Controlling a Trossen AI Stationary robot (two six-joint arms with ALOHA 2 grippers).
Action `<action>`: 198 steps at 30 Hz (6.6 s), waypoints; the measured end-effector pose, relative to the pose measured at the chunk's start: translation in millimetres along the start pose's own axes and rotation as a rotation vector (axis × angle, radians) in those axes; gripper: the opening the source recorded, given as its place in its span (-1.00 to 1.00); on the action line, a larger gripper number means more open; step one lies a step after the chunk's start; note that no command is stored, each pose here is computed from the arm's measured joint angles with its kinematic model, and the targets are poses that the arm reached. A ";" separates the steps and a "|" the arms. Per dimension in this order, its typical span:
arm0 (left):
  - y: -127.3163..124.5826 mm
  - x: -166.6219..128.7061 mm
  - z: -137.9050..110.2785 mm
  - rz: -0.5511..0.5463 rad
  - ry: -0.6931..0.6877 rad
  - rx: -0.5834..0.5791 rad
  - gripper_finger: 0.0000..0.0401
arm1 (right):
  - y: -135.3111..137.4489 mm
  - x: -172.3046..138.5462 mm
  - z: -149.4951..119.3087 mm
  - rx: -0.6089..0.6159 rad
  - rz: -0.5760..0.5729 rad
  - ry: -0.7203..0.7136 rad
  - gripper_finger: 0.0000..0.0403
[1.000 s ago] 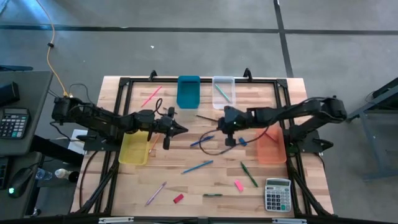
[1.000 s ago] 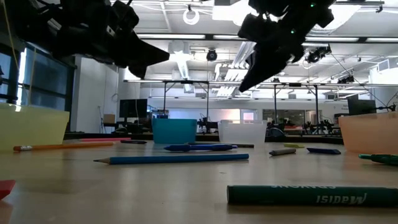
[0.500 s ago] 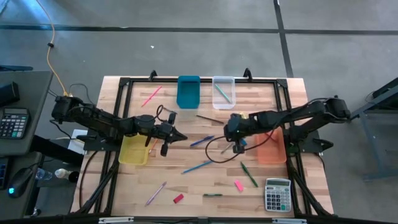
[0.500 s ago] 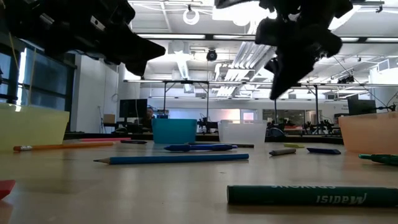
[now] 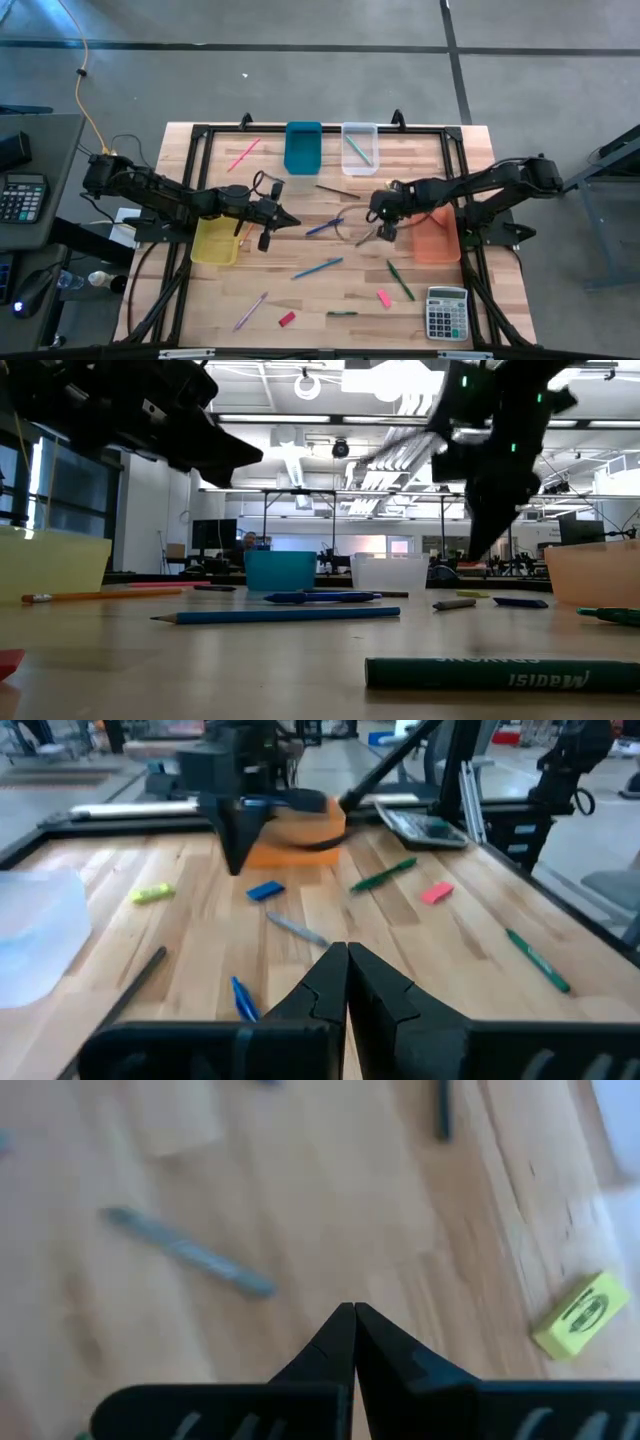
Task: Sort crayons/erasers/pens/pencils in bins
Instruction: Put the yellow eraser into the yellow bin
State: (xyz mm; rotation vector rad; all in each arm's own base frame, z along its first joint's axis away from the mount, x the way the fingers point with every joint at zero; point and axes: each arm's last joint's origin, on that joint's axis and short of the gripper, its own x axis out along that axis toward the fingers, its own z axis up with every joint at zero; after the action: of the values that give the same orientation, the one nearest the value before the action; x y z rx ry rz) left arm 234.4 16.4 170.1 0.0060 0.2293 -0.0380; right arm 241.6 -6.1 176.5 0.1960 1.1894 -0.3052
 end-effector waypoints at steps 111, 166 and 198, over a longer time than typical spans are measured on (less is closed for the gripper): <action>9.9 89.7 14.6 0.063 0.047 -0.450 -0.27 | 108.5 26.6 -6.6 -0.522 -0.390 -0.761 -0.70; 0.8 42.5 62.0 0.209 0.354 -0.110 -0.97 | 114.8 19.1 -8.2 -0.499 -0.465 -0.812 0.07; -45.3 -98.9 26.6 0.227 1.362 -0.392 -0.98 | 110.2 22.9 -4.0 -0.528 -0.398 -0.795 -1.00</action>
State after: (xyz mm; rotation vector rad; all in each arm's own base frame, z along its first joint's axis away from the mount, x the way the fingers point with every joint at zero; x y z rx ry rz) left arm 142.4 -25.5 218.4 -0.3427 1.5926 0.2500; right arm 282.7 96.0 152.7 -0.5884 0.4710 -0.3560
